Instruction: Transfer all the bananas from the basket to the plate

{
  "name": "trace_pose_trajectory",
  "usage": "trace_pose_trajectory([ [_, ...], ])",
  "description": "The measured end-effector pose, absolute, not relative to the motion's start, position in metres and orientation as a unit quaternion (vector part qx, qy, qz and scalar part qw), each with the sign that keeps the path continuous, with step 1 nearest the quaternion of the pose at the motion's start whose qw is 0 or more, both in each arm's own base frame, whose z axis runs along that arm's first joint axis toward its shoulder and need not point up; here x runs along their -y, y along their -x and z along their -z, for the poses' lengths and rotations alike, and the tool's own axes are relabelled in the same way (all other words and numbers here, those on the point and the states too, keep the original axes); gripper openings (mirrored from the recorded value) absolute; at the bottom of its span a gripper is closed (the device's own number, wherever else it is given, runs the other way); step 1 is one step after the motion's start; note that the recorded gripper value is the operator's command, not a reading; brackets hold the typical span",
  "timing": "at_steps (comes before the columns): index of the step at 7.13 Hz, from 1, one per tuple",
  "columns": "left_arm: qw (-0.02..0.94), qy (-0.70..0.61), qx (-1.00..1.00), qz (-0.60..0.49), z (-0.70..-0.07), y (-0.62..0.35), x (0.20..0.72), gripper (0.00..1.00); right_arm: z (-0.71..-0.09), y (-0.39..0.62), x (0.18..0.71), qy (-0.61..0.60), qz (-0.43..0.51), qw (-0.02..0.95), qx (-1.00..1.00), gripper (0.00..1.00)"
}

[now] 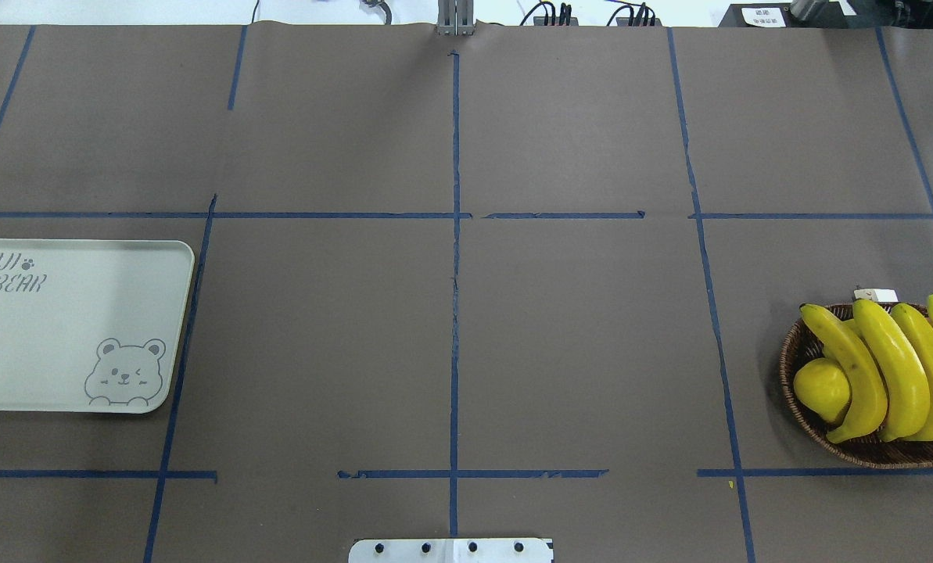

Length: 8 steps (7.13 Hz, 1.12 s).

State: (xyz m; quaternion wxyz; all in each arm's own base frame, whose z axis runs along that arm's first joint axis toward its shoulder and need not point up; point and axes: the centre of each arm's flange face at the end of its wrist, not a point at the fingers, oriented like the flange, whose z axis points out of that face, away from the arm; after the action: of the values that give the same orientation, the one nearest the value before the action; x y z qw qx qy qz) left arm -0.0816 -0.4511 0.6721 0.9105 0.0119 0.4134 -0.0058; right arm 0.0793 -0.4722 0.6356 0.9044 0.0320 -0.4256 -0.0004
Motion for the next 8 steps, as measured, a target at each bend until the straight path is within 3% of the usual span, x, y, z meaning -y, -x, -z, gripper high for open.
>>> trace_pose_trajectory([
  [5, 0.910, -0.016, -0.413, 0.005, -0.668, 0.082, 0.447, 1.00, -0.559, -0.027, 0.444, -0.053, 0.022, 0.918, 0.392, 1.00],
  [8, 0.910, -0.016, -0.413, 0.004, -0.669, 0.082, 0.446, 1.00, -0.559, 0.009, 0.370, -0.078, 0.050, 0.912, 0.400, 0.99],
])
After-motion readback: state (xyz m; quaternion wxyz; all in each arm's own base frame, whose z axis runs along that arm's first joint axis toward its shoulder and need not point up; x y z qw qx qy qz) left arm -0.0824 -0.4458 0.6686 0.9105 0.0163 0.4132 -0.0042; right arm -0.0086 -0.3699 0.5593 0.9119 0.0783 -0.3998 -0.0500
